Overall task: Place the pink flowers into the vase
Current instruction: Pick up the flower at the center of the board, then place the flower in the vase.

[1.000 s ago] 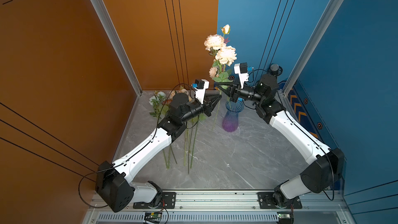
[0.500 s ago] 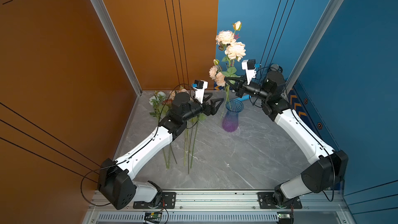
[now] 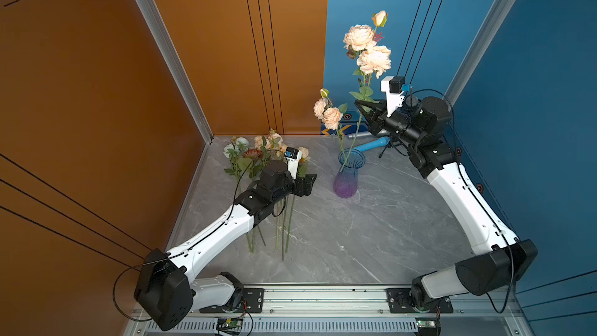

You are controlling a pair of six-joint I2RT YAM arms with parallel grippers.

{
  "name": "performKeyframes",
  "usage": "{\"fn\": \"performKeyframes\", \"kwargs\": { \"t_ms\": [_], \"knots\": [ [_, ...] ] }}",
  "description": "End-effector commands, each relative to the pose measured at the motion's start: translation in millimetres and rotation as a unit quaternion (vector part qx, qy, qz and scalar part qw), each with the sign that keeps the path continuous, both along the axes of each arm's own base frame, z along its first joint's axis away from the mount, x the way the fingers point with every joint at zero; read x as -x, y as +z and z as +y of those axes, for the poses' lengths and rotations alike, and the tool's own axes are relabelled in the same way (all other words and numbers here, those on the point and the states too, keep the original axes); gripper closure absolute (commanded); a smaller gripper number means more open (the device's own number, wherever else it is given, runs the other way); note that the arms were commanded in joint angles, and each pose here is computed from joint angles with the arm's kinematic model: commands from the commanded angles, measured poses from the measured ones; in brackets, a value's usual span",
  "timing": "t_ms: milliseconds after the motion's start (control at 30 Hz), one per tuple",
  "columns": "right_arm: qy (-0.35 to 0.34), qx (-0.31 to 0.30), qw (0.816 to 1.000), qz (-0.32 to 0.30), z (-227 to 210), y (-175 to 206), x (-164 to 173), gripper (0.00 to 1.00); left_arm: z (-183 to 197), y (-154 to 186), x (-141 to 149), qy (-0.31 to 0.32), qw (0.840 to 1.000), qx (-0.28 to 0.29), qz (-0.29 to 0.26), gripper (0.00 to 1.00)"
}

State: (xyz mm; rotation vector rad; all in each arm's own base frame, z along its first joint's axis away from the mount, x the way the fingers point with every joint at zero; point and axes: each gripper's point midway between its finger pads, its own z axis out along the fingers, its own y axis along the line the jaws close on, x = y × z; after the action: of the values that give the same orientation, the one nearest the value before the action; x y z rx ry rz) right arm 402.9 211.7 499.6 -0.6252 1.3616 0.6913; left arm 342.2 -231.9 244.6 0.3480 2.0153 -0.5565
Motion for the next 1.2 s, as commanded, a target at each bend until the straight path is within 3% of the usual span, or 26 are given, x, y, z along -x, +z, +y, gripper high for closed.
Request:
{"fn": "performKeyframes", "kwargs": {
  "t_ms": [0,333,867,1167],
  "knots": [
    [-0.034,-0.003,0.999,-0.035,-15.7,24.0,0.2,1.00,17.1,-22.4,4.9,0.036,0.998,-0.042,0.012,0.17],
    [-0.050,-0.013,0.998,-0.048,-21.2,26.1,-24.4,1.00,10.0,-43.9,4.1,0.038,0.998,-0.049,0.026,0.17],
    [-0.036,-0.073,0.994,-0.073,-50.5,69.0,-24.6,1.00,4.7,-46.1,0.2,0.033,0.997,-0.062,0.024,0.17],
    [-0.025,-0.069,0.996,-0.054,-46.5,56.1,-23.3,1.00,5.0,-48.9,0.6,0.032,0.997,-0.064,0.027,0.17]
  ]
}}
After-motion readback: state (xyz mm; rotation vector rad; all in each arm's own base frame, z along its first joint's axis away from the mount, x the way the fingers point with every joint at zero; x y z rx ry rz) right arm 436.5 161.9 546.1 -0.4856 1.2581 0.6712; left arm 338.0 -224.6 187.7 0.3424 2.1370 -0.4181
